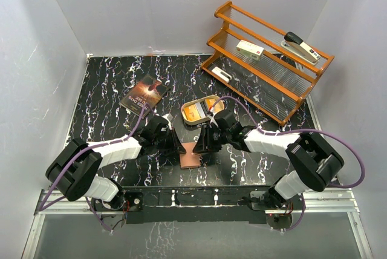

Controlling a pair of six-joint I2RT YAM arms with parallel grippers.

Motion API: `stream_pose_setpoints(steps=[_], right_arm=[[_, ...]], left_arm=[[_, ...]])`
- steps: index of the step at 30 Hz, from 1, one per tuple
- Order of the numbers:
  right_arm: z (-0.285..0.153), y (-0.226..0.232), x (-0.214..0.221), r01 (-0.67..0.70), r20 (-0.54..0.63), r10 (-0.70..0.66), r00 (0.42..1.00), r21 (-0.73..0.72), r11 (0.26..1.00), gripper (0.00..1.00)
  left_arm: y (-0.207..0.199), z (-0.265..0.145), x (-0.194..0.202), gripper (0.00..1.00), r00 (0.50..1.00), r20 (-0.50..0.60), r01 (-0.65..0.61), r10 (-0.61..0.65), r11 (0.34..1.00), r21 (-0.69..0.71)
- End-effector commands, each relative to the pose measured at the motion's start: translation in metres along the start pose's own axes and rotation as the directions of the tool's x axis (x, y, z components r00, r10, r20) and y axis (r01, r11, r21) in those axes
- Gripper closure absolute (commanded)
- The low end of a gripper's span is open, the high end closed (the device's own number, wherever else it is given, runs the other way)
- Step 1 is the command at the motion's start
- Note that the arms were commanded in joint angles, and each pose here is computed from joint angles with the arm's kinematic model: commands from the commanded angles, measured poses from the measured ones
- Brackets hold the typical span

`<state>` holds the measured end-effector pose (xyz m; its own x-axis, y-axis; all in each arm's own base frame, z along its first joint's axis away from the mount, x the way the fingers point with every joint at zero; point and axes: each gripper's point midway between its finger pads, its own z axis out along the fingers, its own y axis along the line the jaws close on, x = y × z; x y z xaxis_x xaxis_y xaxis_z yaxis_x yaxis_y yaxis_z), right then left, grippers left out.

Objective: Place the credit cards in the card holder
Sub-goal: Close the card holder at the center of the board.

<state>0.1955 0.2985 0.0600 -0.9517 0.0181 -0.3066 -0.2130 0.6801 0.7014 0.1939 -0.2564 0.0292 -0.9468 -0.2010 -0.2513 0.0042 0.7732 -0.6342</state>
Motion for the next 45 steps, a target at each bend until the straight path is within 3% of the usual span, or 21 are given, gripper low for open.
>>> stream_pose_setpoints(steps=[1, 45], right_arm=[[0.003, 0.012, -0.009, 0.005, 0.032, -0.003, 0.999, -0.064, 0.998, 0.67], [0.021, 0.009, -0.001, -0.015, -0.009, 0.015, 1.000, -0.046, 0.999, 0.75]], left_arm=[[0.007, 0.000, 0.004, 0.93, 1.000, -0.006, -0.004, 0.003, 0.999, -0.036], [0.007, 0.005, 0.007, 0.93, 1.000, -0.019, -0.006, 0.005, 0.999, -0.040]])
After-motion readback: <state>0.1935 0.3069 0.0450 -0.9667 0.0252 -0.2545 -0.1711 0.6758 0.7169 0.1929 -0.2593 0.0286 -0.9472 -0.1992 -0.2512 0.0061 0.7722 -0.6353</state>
